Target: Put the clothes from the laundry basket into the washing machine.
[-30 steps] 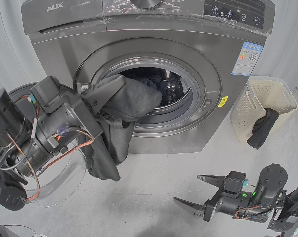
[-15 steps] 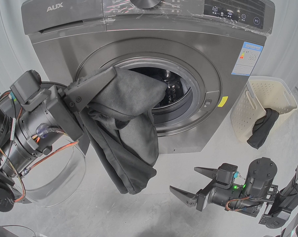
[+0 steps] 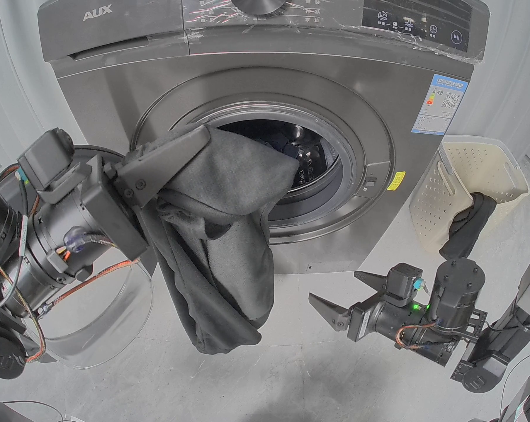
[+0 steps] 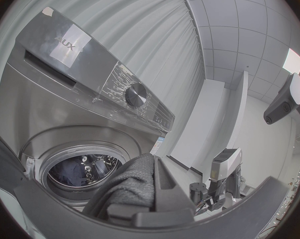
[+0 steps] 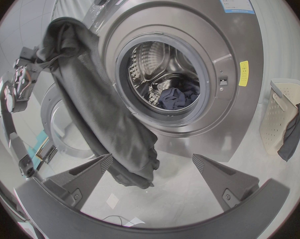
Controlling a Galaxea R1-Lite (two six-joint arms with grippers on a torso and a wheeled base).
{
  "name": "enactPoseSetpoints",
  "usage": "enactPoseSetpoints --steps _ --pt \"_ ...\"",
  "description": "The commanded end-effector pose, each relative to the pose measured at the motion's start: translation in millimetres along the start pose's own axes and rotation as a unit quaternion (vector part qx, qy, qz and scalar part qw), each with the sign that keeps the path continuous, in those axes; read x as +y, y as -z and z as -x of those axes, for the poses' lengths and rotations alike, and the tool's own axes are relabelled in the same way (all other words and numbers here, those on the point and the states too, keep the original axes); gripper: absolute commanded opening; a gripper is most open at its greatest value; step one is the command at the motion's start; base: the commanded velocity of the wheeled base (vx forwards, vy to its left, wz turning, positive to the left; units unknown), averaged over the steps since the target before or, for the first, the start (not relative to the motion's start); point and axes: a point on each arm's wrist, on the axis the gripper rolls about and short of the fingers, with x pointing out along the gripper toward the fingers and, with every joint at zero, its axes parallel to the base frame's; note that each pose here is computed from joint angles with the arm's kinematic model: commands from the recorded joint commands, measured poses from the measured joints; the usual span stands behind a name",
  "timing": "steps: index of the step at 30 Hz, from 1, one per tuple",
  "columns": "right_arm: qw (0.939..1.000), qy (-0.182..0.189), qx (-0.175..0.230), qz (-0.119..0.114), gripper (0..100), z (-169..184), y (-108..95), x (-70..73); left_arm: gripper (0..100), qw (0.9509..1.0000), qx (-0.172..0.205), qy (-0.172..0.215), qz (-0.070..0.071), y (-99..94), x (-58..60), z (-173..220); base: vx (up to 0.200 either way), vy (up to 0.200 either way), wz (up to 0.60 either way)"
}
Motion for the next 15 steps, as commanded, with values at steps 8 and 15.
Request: enactPoseSetpoints --steps 8,15 --pt "0.9999 0.013 0.003 0.000 100 -64.9 19.1 -5.6 0 0.9996 0.010 0.027 0.007 4.3 -7.0 -0.8 0.000 0.000 0.00" --pt "0.9999 -0.014 0.006 0.002 100 -87.7 27.9 -10.0 0 0.9997 0.010 0.024 0.007 4.1 -5.2 -1.3 0.000 0.000 0.00"
